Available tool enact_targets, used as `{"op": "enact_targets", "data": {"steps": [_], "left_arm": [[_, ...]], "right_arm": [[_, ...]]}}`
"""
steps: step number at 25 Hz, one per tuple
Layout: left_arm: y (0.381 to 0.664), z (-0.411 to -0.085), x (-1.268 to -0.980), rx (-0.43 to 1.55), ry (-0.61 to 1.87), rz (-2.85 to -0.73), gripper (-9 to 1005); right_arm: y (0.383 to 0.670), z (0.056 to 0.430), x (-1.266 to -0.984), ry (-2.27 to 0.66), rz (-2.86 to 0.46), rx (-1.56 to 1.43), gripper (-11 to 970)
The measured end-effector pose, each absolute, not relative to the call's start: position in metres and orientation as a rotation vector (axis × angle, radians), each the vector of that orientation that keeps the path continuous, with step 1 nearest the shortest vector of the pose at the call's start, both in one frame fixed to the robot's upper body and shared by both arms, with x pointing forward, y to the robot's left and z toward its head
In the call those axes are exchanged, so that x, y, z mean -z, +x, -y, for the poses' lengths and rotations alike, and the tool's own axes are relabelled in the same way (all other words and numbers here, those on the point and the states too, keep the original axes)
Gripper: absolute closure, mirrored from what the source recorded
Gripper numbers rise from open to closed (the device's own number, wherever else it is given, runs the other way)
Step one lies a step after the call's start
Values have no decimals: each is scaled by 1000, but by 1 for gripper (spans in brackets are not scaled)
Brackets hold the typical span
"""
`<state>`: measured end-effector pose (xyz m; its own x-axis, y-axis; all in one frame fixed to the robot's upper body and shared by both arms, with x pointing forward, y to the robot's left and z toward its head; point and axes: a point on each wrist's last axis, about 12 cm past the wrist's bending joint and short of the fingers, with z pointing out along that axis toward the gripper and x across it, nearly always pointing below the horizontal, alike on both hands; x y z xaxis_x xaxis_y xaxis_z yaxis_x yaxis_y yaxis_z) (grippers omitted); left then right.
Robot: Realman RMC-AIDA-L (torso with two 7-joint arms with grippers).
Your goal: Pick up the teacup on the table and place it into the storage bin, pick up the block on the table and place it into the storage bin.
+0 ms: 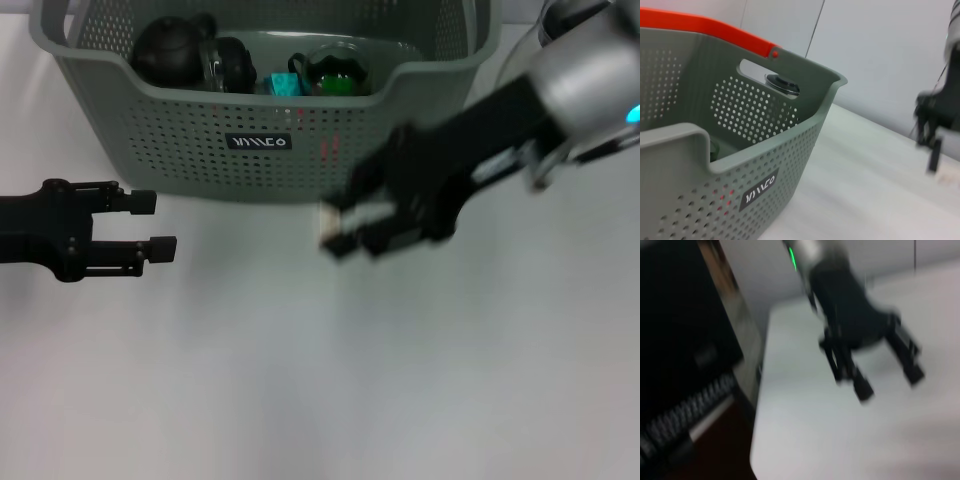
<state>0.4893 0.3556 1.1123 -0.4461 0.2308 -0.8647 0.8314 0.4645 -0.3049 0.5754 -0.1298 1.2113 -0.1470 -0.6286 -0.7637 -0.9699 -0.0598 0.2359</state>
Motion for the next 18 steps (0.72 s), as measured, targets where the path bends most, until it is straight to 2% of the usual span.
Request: {"op": "enact_targets", "data": {"steps": [5, 9, 12, 13, 18], "left_arm": [[493, -354, -1114, 963, 893, -1923, 247], [494, -353, -1114, 958, 891, -1922, 247], [496, -352, -1114, 959, 891, -1923, 247], [496, -352, -1114, 960, 891, -1923, 247], [495, -352, -1114, 962, 890, -1923, 248]], "right_arm": [[585, 164, -1232, -1405, -1572, -1199, 480], [595, 172, -1239, -1168, -1441, -1221, 473], [608, 167, -1249, -1043, -1449, -1198, 467], [621, 160, -1260, -989, -1511, -1149, 465], [647, 135, -1282, -968, -1662, -964, 456]]}}
